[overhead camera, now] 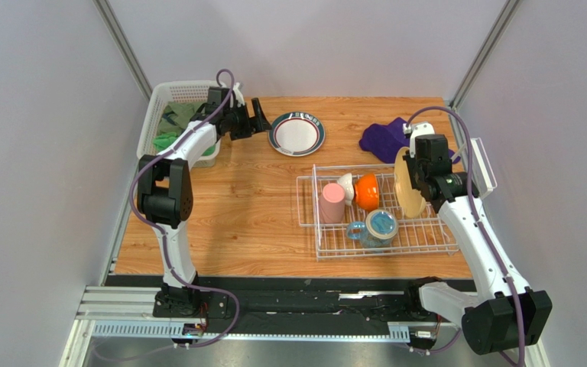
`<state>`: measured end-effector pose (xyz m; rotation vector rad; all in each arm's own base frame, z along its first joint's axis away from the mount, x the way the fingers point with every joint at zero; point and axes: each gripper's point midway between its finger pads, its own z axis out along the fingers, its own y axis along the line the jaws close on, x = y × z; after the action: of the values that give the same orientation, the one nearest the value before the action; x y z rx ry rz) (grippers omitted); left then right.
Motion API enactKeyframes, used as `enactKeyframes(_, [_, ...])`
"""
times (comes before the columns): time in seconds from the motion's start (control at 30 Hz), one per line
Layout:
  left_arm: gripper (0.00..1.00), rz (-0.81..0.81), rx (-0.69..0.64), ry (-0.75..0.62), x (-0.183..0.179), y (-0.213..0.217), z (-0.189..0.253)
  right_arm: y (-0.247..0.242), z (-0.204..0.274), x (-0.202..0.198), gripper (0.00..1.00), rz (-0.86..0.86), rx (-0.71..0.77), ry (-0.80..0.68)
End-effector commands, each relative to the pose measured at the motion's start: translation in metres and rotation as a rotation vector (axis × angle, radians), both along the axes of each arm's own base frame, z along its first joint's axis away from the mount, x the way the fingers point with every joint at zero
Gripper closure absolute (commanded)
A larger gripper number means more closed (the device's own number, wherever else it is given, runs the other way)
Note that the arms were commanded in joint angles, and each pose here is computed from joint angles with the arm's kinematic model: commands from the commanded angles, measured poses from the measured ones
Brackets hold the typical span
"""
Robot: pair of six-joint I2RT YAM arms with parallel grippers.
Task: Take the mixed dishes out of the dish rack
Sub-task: Pick up the plate from the dish rack.
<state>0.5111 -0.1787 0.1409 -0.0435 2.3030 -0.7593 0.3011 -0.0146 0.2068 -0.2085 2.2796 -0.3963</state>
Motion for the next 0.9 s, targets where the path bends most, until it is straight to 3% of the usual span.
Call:
enactKeyframes(0.0, [0.04,-0.013,0.006,-0.096,-0.001,-0.001,0.036,-0.006,0.041,0.009,1.0,-0.012,-0.027,-0.087])
enactKeyframes(0.23, [0.04,-0.019,0.025,-0.131,-0.002,0.001,0.05,-0.009,0.07,0.013,1.0,-0.009,-0.052,-0.113])
enactKeyframes(0.4, [0.04,-0.115,0.048,-0.229,-0.005,-0.004,0.074,-0.008,0.103,0.014,1.0,0.01,-0.055,-0.172])
enactKeyframes(0.73, [0.05,-0.578,-0.148,-0.438,-0.058,-0.059,0.141,0.035,0.155,0.022,1.0,0.255,0.061,-0.255])
enactKeyframes(0.87, [0.05,-0.72,-0.108,-0.581,-0.083,-0.073,0.162,0.062,0.158,0.024,1.0,0.382,0.14,-0.239])
